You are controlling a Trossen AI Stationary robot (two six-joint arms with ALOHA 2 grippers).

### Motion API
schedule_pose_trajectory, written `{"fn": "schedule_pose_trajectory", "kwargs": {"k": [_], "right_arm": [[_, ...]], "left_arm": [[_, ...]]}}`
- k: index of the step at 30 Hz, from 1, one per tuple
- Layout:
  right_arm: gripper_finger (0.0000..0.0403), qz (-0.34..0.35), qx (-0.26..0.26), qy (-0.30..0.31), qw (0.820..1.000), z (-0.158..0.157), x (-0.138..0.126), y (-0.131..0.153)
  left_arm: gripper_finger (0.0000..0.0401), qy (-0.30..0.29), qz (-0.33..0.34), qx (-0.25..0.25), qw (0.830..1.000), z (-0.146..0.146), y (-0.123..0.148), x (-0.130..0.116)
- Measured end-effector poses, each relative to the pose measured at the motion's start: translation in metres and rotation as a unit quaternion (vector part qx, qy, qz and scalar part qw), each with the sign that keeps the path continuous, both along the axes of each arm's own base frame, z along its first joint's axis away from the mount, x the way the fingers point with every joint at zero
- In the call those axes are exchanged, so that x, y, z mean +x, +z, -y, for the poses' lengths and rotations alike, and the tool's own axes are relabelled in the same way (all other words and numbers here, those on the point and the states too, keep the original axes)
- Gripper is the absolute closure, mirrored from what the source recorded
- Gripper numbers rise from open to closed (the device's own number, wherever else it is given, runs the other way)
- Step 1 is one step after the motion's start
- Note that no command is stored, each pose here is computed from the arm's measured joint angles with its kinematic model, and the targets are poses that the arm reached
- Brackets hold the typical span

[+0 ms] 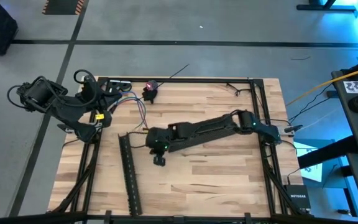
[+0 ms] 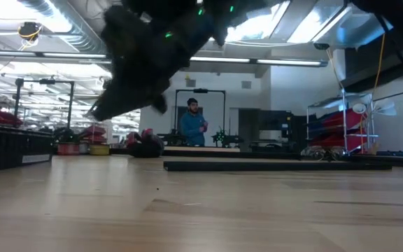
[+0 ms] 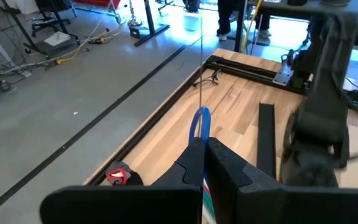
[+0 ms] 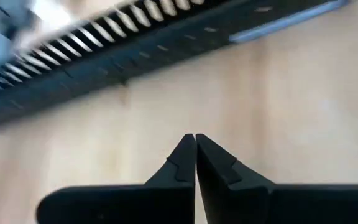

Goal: Ziptie cables
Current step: Adjust the black cable duct

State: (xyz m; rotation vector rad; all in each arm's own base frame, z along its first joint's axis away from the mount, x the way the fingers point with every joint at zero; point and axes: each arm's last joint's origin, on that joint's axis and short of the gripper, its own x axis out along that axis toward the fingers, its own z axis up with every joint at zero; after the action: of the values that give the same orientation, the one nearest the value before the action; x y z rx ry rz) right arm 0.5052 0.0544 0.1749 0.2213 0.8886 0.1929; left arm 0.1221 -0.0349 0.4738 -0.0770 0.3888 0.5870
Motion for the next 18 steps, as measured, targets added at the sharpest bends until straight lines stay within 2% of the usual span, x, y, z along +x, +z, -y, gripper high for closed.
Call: {"fn": "schedule_pose_trajectory", "kwargs": {"k": [2, 5, 7, 10, 14, 18], "right_arm": [[0.0401, -0.02, -0.067, 0.005, 0.998, 0.004, -0.011, 0.014], [0.0402, -0.042, -0.17, 0.005, 0.985, 0.009, -0.031, 0.045], [0.0402, -0.037, -0.204, 0.004, 0.978, 0.01, -0.044, 0.071], [0.0402, -0.018, -0.227, 0.002, 0.974, 0.012, -0.063, 0.108], [0.0402, 0.03, -0.227, -0.011, 0.973, 0.014, -0.085, 0.152], [0.0403, 0.063, -0.223, -0.027, 0.972, 0.016, -0.103, 0.18]], "left_arm": [[0.04, -0.003, -0.004, -0.001, 1.0, 0.001, -0.001, 0.001], [0.04, -0.005, -0.019, 0.0, 1.0, 0.002, -0.005, 0.004], [0.04, 0.002, -0.038, 0.008, 0.999, 0.004, -0.013, 0.011], [0.04, 0.02, -0.07, 0.02, 0.997, 0.006, -0.03, 0.027], [0.04, 0.057, -0.13, 0.04, 0.989, 0.005, -0.063, 0.052], [0.04, 0.097, -0.179, 0.054, 0.978, -0.003, -0.098, 0.075]]}}
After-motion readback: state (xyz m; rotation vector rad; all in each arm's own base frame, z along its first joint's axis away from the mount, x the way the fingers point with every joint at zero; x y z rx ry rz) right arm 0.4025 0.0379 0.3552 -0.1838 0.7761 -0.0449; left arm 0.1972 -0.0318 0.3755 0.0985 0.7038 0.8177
